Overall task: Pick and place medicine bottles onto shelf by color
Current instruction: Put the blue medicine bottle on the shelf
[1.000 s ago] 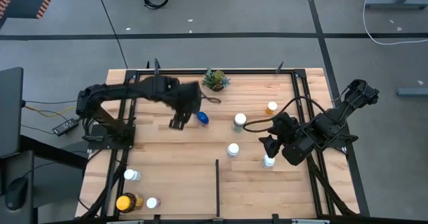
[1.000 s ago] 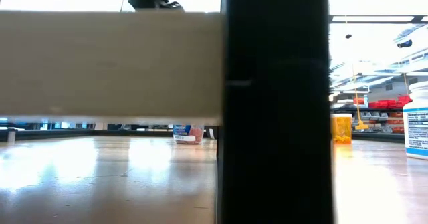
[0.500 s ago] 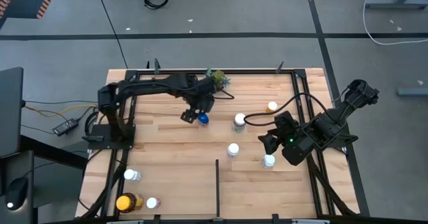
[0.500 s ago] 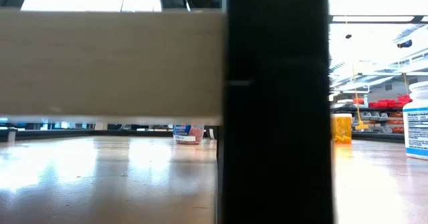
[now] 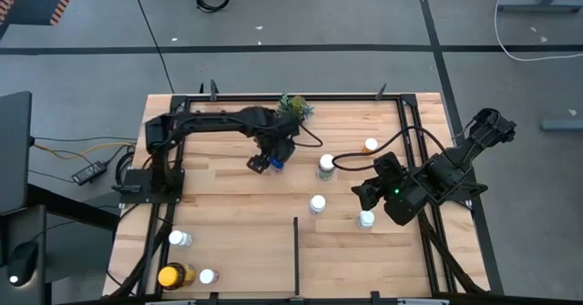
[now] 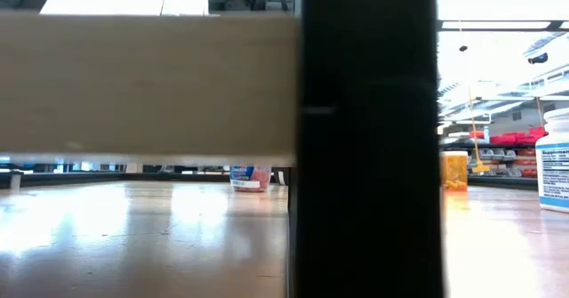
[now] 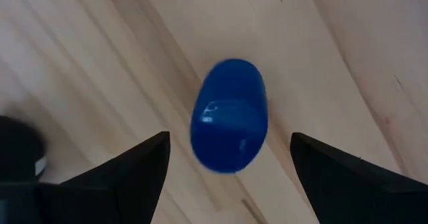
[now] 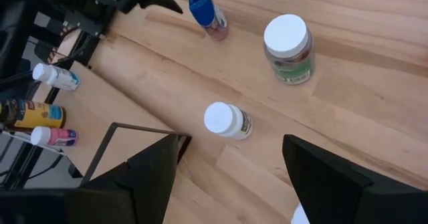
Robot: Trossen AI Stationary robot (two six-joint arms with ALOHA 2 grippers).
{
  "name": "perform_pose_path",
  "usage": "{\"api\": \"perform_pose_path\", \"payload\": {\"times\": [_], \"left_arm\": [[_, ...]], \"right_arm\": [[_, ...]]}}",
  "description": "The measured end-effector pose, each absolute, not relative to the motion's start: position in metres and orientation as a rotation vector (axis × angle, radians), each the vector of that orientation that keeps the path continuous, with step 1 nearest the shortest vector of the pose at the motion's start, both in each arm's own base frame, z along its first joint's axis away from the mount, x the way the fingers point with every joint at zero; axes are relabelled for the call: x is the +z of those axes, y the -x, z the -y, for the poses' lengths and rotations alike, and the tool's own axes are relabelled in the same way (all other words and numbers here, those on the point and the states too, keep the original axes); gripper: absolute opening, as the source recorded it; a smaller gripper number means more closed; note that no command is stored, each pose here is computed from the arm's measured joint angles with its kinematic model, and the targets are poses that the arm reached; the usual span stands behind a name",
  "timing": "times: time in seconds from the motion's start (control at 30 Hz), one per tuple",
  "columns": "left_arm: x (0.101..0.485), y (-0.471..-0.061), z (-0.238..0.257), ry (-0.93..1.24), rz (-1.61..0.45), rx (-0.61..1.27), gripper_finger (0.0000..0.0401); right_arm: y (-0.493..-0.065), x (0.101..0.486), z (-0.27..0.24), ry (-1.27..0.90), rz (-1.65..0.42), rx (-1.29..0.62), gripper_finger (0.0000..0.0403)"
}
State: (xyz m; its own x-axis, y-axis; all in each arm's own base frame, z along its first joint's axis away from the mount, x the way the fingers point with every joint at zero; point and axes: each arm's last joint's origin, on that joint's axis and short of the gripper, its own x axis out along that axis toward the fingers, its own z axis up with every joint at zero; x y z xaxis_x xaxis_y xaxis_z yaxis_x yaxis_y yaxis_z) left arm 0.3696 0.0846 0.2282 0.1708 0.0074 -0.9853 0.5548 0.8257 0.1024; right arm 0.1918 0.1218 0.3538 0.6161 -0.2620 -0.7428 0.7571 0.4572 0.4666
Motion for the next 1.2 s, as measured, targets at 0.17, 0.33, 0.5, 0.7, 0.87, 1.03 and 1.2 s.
{"api": "perform_pose_path", "payload": {"times": [0.17, 0.33, 0.5, 0.7, 0.87, 1.03, 1.2], "left_arm": [[0.216, -0.375, -0.085, -0.489, -1.389, -0.390, 0.0312], [0.210, -0.378, -0.084, -0.463, -1.408, -0.370, 0.0299], [0.198, -0.380, -0.079, -0.400, -1.450, -0.373, 0.0272], [0.197, -0.385, -0.069, -0.385, -1.433, -0.352, 0.0233], [0.197, -0.377, -0.062, -0.252, -1.534, -0.281, 0.0190], [0.203, -0.365, -0.048, -0.110, -1.640, -0.230, 0.0189], [0.237, -0.351, -0.020, -0.010, -1.614, -0.137, 0.0189]], "right_arm": [[-0.192, 0.354, -0.122, -0.882, -0.653, -0.680, 0.0276], [-0.192, 0.354, -0.122, -0.864, -0.663, -0.671, 0.0276], [-0.191, 0.354, -0.123, -0.860, -0.667, -0.666, 0.0276], [-0.190, 0.353, -0.125, -0.855, -0.682, -0.652, 0.0276], [-0.189, 0.353, -0.126, -0.845, -0.686, -0.648, 0.0276], [-0.189, 0.353, -0.126, -0.809, -0.696, -0.634, 0.0276], [-0.189, 0.353, -0.125, -0.767, -0.705, -0.617, 0.0276]]}}
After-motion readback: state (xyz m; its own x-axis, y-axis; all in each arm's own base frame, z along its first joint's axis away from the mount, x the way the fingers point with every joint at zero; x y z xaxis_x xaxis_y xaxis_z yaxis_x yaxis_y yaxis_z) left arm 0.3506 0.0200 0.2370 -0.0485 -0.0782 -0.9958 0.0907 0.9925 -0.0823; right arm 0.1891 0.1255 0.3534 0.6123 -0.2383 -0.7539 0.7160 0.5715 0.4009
